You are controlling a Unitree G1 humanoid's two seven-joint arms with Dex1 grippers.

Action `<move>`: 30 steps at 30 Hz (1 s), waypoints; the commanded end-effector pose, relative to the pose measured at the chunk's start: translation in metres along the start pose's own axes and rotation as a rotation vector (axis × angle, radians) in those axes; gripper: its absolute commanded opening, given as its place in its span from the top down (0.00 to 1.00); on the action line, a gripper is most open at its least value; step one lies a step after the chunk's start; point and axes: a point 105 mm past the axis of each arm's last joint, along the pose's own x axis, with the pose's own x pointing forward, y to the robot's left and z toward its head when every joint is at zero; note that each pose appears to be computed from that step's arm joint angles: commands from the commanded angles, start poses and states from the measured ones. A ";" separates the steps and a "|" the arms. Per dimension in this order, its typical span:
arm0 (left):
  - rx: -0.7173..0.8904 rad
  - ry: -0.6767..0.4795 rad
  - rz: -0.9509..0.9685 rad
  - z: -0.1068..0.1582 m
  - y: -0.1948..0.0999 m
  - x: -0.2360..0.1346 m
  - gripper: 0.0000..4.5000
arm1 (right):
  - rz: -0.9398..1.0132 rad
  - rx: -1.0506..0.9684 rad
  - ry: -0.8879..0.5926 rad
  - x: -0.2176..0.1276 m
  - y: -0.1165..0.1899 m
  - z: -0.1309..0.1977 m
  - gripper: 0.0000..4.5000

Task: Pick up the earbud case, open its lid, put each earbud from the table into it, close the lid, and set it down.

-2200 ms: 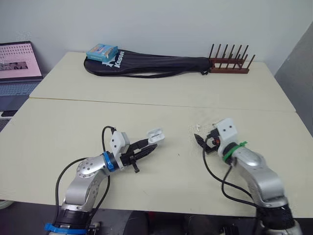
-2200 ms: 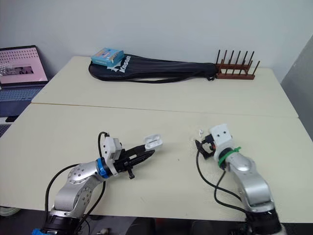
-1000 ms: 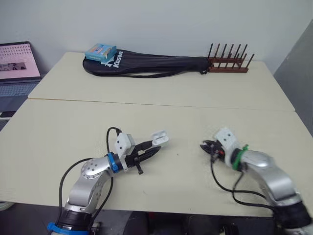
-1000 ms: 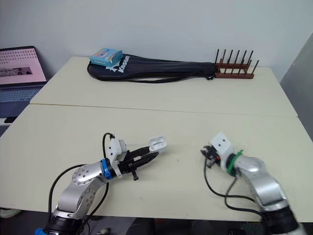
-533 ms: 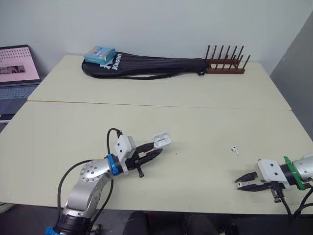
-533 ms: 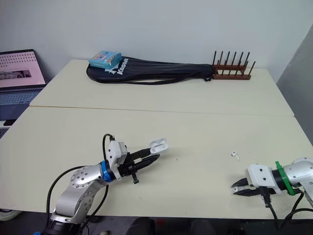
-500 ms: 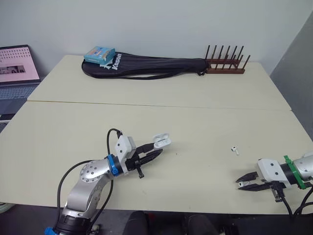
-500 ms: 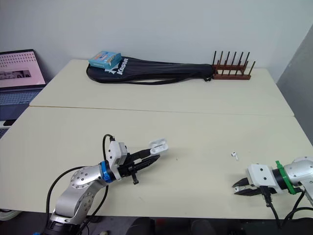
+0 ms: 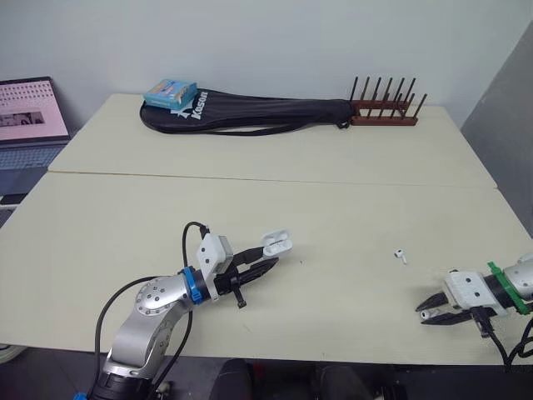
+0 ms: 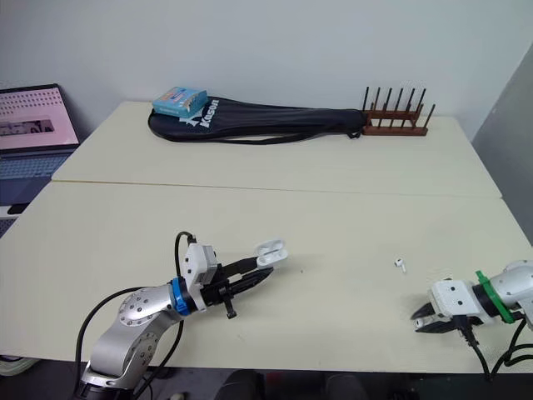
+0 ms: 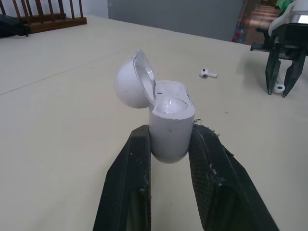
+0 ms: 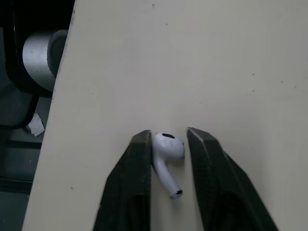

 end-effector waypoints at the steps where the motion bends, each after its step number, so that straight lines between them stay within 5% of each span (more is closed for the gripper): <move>1: 0.034 -0.036 -0.014 0.013 -0.003 0.001 0.84 | 0.044 -0.035 0.031 0.002 0.004 -0.008 0.46; 4: 0.032 -0.033 -0.012 0.012 -0.003 0.000 0.84 | 0.013 -0.065 0.009 -0.002 -0.001 -0.005 0.30; 14: 0.010 -0.025 -0.001 0.007 -0.005 -0.001 0.84 | -0.077 -0.048 0.017 -0.033 0.013 0.041 0.30; 18: 0.001 -0.025 -0.009 0.005 -0.007 0.002 0.84 | -0.134 -0.035 0.223 -0.028 0.015 0.034 0.30; 30: -0.009 -0.022 -0.022 0.005 -0.013 0.006 0.84 | -0.086 -0.096 0.415 -0.016 -0.002 0.033 0.30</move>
